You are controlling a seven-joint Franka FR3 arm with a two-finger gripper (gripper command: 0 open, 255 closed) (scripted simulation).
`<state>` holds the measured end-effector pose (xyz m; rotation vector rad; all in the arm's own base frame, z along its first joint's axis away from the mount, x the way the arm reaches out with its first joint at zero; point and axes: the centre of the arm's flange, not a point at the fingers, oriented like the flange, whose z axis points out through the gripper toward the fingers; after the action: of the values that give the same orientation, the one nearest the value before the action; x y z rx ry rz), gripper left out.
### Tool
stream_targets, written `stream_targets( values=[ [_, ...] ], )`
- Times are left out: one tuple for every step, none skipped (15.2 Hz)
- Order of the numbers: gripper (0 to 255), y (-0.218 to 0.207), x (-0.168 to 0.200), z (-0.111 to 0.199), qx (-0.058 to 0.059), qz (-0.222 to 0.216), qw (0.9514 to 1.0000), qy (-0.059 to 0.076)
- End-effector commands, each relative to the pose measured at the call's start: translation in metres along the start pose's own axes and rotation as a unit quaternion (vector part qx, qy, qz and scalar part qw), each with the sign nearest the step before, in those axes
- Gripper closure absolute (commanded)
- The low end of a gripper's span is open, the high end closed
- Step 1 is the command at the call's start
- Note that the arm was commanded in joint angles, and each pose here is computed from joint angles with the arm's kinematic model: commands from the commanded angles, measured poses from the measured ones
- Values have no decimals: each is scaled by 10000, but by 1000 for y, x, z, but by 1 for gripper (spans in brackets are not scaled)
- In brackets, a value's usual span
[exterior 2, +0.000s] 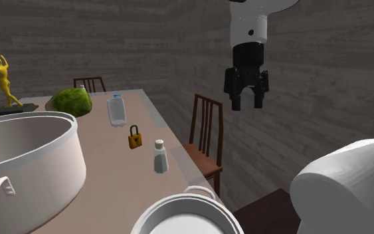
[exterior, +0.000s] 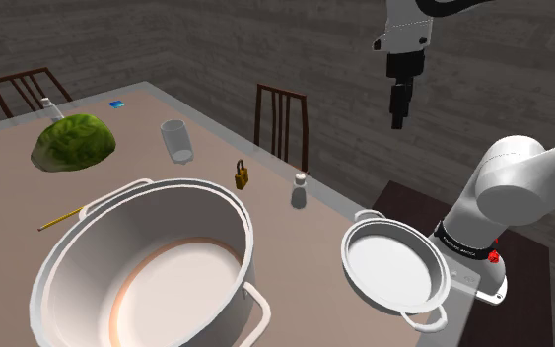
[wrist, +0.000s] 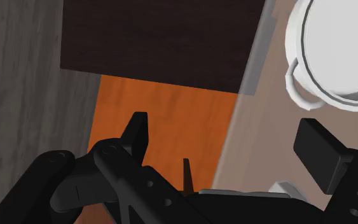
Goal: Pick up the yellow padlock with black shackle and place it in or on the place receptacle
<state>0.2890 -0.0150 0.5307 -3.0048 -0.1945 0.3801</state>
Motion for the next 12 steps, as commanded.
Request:
stream_targets(
  values=[
    [0, 0, 0, 0, 0, 0, 10000, 0],
    [0, -5, 13, 2, -4, -23, 10000, -13],
    [0, -9, 25, 3, -8, -46, 10000, -26],
    [0, -14, 38, 5, -12, -70, 10000, -39],
    [0, -18, 51, 6, -16, -93, 9999, -52],
    [0, -23, 64, 8, -20, -116, 9999, -65],
    [0, -28, 76, 10, -24, -139, 9999, -79],
    [0, -33, 89, 12, -28, -163, 9998, -92],
    [0, -38, 101, 13, -32, -186, 9998, -105],
    [0, -43, 114, 15, -36, -209, 9997, -118],
    [0, -48, 126, 17, -40, -232, 9996, -131],
    [0, -53, 139, 19, -44, -256, 9996, -144]
  ],
)
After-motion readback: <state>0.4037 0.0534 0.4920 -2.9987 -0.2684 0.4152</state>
